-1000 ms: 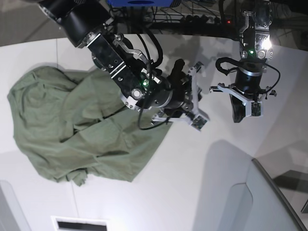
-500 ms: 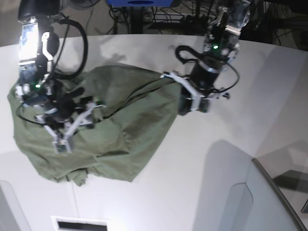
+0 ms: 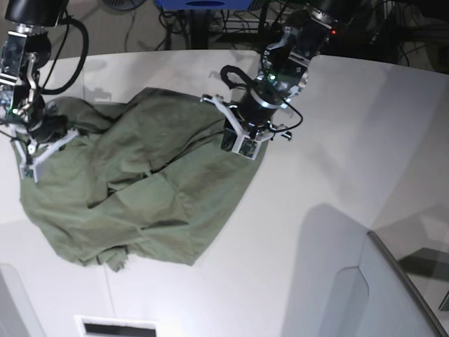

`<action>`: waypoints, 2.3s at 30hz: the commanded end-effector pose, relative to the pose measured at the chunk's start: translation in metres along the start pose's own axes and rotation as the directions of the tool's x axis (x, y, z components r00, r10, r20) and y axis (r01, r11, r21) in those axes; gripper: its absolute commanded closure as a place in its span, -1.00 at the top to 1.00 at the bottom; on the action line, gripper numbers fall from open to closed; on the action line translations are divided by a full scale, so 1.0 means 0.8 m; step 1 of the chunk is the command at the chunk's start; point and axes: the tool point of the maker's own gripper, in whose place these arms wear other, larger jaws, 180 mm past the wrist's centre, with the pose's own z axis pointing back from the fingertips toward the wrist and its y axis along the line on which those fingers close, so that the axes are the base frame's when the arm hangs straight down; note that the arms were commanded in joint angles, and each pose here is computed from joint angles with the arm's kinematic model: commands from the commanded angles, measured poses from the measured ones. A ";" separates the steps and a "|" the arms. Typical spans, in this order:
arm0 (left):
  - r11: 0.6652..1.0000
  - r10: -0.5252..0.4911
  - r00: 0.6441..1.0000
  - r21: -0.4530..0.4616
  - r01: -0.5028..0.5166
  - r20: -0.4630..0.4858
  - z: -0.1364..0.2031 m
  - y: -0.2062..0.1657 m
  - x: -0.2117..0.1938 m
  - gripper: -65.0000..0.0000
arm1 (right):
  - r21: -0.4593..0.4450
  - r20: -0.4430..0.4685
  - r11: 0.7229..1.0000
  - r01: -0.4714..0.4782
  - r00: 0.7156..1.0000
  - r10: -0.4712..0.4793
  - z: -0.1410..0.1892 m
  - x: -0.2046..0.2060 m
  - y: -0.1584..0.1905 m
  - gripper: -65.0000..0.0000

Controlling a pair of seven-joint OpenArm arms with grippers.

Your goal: Layout the t-shirt on the table in an organized manner, then fold the t-shirt properly

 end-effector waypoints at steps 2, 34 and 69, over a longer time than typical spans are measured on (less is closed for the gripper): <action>0.999 0.009 0.997 0.051 -0.014 0.082 0.015 0.025 0.030 -1.00 | 0.052 0.092 0.997 -0.058 0.994 0.054 0.009 0.034 0.017 -0.98; 0.799 0.069 0.992 0.590 -0.117 0.102 0.216 0.262 -0.013 -1.00 | 0.135 0.080 0.986 -0.100 0.993 0.090 -0.042 0.069 0.114 -0.09; 0.788 0.074 0.991 0.603 -0.127 0.112 0.212 0.274 -0.011 -1.00 | 0.698 0.397 0.355 -0.622 0.748 0.532 0.155 -0.042 0.554 -0.98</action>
